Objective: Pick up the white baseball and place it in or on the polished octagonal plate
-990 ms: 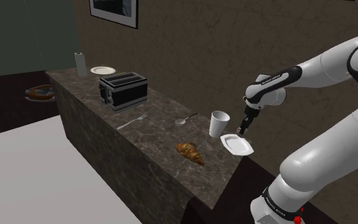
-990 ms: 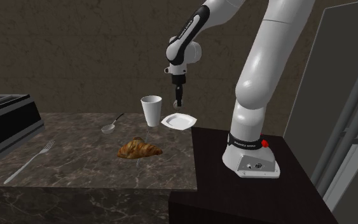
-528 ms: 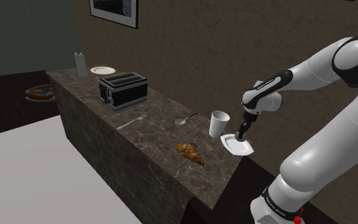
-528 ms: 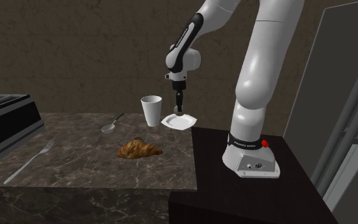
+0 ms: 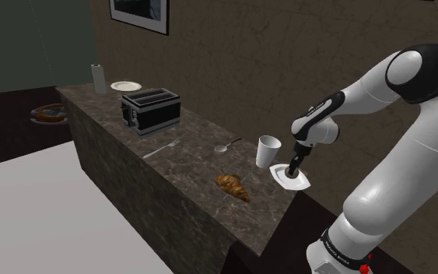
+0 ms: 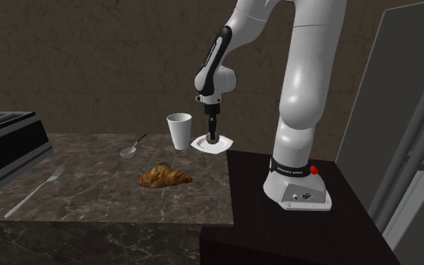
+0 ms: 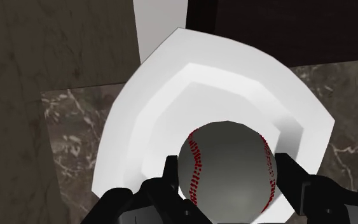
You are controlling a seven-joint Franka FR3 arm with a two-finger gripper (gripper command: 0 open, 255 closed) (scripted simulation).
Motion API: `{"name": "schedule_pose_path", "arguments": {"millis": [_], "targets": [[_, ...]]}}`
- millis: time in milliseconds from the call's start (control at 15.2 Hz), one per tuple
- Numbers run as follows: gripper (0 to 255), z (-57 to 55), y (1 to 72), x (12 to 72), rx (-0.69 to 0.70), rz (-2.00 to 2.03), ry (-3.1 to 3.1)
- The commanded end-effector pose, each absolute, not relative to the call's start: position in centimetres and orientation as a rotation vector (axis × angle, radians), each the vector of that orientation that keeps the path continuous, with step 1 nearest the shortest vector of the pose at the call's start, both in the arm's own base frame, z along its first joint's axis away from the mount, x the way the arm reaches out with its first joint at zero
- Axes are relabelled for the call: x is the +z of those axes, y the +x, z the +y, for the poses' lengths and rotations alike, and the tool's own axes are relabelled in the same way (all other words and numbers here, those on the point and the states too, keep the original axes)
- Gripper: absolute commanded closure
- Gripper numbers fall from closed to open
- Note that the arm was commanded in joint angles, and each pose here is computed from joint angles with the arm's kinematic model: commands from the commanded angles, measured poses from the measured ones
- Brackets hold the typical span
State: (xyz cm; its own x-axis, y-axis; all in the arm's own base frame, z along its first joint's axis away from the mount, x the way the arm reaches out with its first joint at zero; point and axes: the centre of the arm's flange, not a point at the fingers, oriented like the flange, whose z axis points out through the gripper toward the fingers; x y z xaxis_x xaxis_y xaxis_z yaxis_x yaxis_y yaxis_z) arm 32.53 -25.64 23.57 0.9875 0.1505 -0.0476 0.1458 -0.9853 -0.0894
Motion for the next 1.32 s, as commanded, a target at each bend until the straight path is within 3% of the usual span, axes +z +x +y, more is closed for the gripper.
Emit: {"name": "schedule_pose_path", "arguments": {"millis": [0, 396, 462, 792, 1056, 1254], "targets": [[255, -25.7, 32.6, 23.2, 0.082, -0.227, -3.047], [255, -25.7, 32.6, 23.2, 0.082, -0.227, -3.047], [0, -25.7, 32.6, 23.2, 0.082, -0.227, -3.047], [0, -25.7, 32.6, 23.2, 0.082, -0.227, -3.047], [0, -26.1, 32.9, 28.2, 0.082, -0.227, -3.047], [0, -26.1, 32.9, 28.2, 0.082, -0.227, -3.047]]}}
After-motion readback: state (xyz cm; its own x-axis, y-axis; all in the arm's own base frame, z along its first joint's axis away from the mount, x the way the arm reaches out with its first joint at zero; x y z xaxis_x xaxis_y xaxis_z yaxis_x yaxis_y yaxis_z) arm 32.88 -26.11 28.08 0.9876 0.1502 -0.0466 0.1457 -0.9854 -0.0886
